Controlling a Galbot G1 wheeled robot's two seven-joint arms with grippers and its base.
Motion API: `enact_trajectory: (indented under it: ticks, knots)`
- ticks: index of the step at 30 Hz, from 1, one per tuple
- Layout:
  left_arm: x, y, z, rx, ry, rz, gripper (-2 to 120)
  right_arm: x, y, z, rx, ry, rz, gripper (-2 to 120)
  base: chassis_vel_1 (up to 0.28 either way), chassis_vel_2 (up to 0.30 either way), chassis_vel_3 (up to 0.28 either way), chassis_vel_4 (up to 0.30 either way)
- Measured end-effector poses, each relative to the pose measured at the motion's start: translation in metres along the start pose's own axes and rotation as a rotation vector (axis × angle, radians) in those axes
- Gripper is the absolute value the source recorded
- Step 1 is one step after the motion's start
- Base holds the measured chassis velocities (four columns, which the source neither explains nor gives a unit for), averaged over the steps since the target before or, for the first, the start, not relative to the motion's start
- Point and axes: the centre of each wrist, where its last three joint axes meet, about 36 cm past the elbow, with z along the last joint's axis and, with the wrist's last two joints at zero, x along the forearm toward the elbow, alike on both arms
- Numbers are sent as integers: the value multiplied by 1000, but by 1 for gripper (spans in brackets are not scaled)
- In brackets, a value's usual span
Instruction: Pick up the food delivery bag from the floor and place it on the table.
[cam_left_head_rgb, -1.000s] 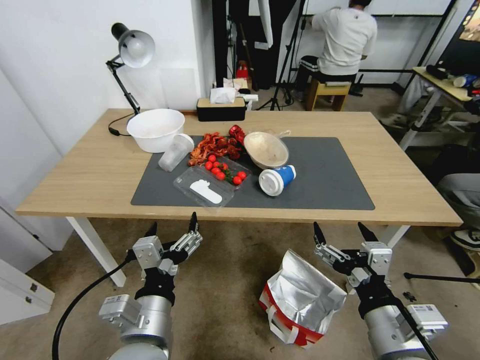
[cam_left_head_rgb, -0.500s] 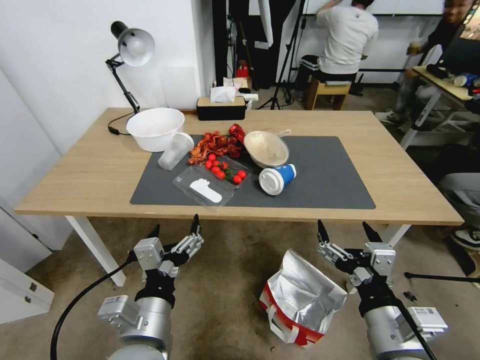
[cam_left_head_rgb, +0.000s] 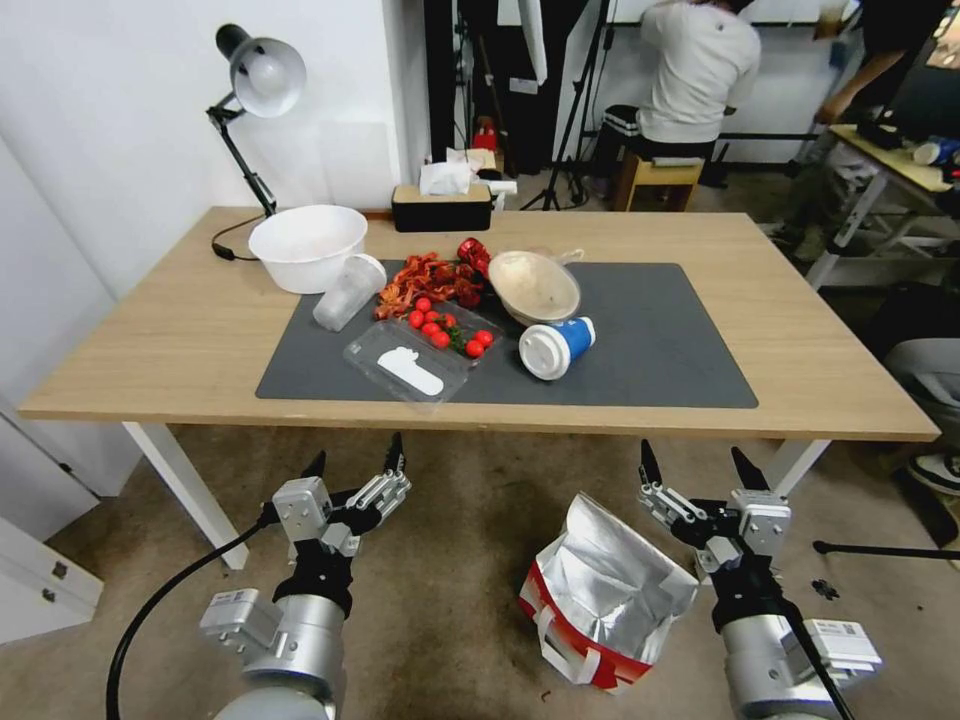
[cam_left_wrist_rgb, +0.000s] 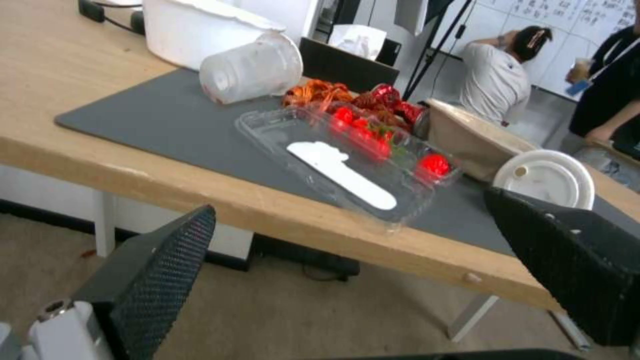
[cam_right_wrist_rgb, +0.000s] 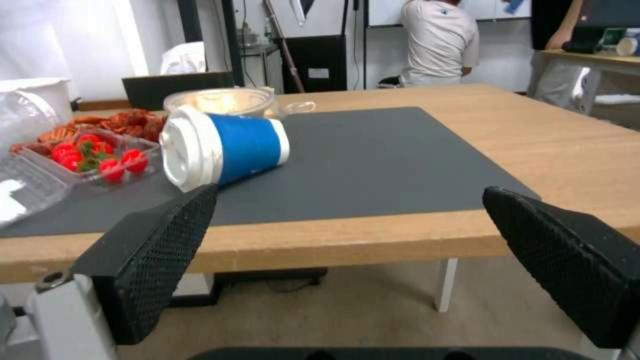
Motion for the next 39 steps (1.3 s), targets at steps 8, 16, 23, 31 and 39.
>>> enact_trajectory:
  ticks: [8, 16, 23, 31, 39]
  knots:
    - [-1, 0, 0, 3, 0, 3, 100, -1, 1, 2, 3, -3, 13, 100, 0, 0, 0, 0]
    - [-1, 1, 0, 1, 3, 5, 100, -2, 1, 3, 7, -3, 27, 100, 0, 0, 0, 0]
    - [-2, 1, 0, -1, 5, 5, 100, -2, 2, 5, 10, -1, 35, 100, 0, 0, 0, 0]
    - [-2, 2, 1, -2, 7, 5, 100, -2, 2, 5, 11, 1, 34, 100, 0, 0, 0, 0]
    - [-2, 2, 1, -2, 7, 4, 100, -2, 2, 6, 14, 3, 31, 100, 0, 0, 0, 0]
